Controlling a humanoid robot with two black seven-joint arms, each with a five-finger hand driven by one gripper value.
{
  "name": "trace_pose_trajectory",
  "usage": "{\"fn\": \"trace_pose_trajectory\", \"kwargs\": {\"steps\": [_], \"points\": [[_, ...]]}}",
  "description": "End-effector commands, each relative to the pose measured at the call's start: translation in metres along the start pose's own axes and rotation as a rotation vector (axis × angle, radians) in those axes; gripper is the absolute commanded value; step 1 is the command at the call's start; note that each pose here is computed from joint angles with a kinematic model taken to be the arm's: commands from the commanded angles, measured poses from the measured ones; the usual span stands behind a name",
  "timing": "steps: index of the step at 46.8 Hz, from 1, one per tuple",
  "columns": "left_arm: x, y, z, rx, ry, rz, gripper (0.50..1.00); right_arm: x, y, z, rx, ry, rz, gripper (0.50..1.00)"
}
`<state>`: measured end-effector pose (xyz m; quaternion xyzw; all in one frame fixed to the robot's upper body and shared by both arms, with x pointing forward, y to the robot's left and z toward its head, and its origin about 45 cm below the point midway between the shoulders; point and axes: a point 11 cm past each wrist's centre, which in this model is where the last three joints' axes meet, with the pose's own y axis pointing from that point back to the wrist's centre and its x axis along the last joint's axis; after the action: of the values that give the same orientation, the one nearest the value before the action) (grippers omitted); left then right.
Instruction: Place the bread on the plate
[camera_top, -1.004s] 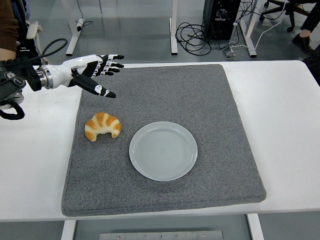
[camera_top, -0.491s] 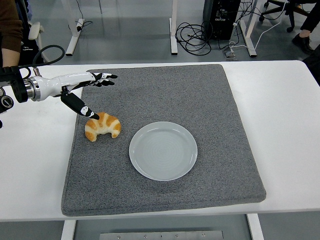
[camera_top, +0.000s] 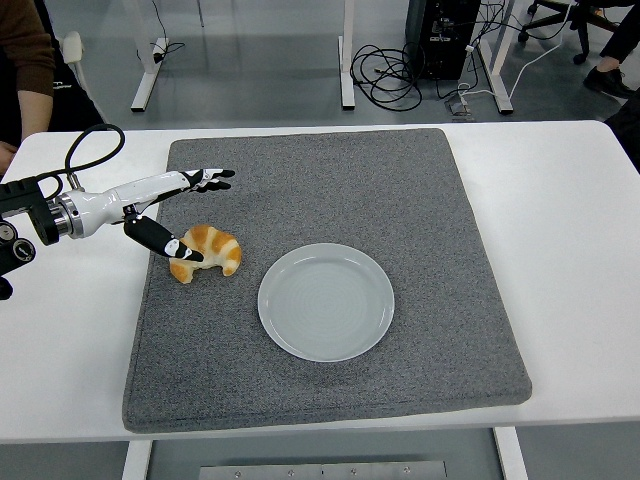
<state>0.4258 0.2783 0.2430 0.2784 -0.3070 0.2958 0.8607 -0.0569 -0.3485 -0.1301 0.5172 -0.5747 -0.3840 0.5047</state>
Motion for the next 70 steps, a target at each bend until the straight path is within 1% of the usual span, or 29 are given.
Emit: {"fn": "trace_pose_trajectory", "kwargs": {"steps": [1,9,16,26,44,51,59,70], "points": [[-0.006,0.001,-0.004,0.004,-0.023,-0.002,0.966,0.0,0.0,0.0,0.0,0.0,0.0,1.0],[-0.015,0.003,-0.01,-0.001,-0.053,0.014,0.966,0.0,0.0,0.0,0.0,0.0,0.0,1.0],[-0.016,0.004,-0.014,0.008,-0.056,0.03,0.965,0.0,0.0,-0.002,0.003,0.0,0.0,1.0],[-0.02,-0.002,-0.017,0.012,-0.072,0.067,0.965,0.0,0.0,-0.002,0.003,0.0,0.0,1.0],[-0.027,-0.011,-0.025,0.015,-0.067,0.091,0.963,0.001,0.0,-0.002,0.003,0.001,0.001,1.0],[-0.032,-0.01,-0.032,0.022,-0.065,0.098,0.963,0.0,0.0,-0.002,0.003,0.0,0.0,1.0],[-0.041,-0.015,-0.037,0.028,-0.064,0.109,0.963,0.0,0.0,-0.002,0.003,0.0,0.0,1.0],[-0.047,-0.016,-0.038,0.023,-0.067,0.116,0.936,0.0,0.0,-0.002,0.003,0.0,0.0,1.0]]}}
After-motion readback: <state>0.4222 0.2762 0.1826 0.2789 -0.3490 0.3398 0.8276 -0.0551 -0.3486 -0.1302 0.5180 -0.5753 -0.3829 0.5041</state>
